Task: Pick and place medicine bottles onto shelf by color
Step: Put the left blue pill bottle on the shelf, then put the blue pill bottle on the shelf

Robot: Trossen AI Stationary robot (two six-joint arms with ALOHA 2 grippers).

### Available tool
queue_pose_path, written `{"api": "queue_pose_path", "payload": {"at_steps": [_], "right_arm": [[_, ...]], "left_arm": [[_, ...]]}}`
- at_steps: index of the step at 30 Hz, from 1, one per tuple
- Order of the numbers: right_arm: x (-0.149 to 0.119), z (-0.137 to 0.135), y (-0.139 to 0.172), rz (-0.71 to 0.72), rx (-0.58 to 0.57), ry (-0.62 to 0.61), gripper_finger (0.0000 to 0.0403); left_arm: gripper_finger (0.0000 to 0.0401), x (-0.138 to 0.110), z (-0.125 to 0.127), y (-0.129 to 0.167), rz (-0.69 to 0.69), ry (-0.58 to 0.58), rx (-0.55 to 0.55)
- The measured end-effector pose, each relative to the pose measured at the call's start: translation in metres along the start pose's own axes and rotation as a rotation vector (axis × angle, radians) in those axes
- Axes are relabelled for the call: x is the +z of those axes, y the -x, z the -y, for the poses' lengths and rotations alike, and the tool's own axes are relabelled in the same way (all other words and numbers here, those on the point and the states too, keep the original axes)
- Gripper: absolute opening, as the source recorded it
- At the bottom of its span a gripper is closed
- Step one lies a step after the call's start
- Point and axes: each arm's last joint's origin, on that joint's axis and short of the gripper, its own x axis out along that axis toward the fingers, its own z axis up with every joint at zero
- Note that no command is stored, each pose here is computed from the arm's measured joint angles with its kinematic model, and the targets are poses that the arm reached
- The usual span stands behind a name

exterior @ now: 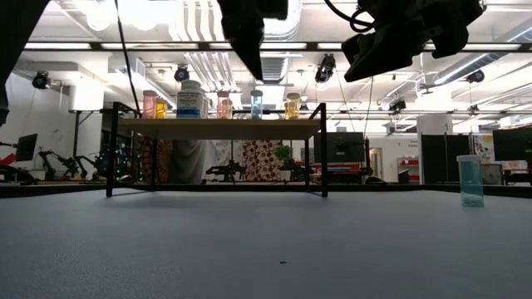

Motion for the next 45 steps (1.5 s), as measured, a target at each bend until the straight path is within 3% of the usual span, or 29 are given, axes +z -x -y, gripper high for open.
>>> {"api": "queue_pose_path", "payload": {"at_steps": [7,18,28,34,41,45], "right_arm": [[0.000,0.000,0.000,0.000,0.000,0.001,0.0009],[0.000,0.000,0.000,0.000,0.000,0.002,0.0009],[0.000,0.000,0.000,0.000,0.000,0.002,0.0009],[0.000,0.000,0.000,-0.003,0.001,-0.005,0.0009],[-0.003,-0.001,-0.001,-0.009,0.003,-0.061,0.0009],[-0.005,-0.002,-0.002,-0.015,0.005,-0.121,0.0009]], "left_arm": [[0.0003,-0.005,-0.009,-0.027,-0.022,0.017,0.115],[0.0003,-0.010,-0.026,-0.037,-0.029,0.064,0.161],[0.0004,-0.009,-0.024,-0.035,-0.024,0.059,0.158],[0.0004,-0.005,-0.001,-0.008,0.052,0.014,0.126],[0.0004,-0.003,0.054,0.042,0.239,-0.100,-0.012],[0.0004,-0.017,0.082,0.060,0.350,-0.147,-0.051]]}}
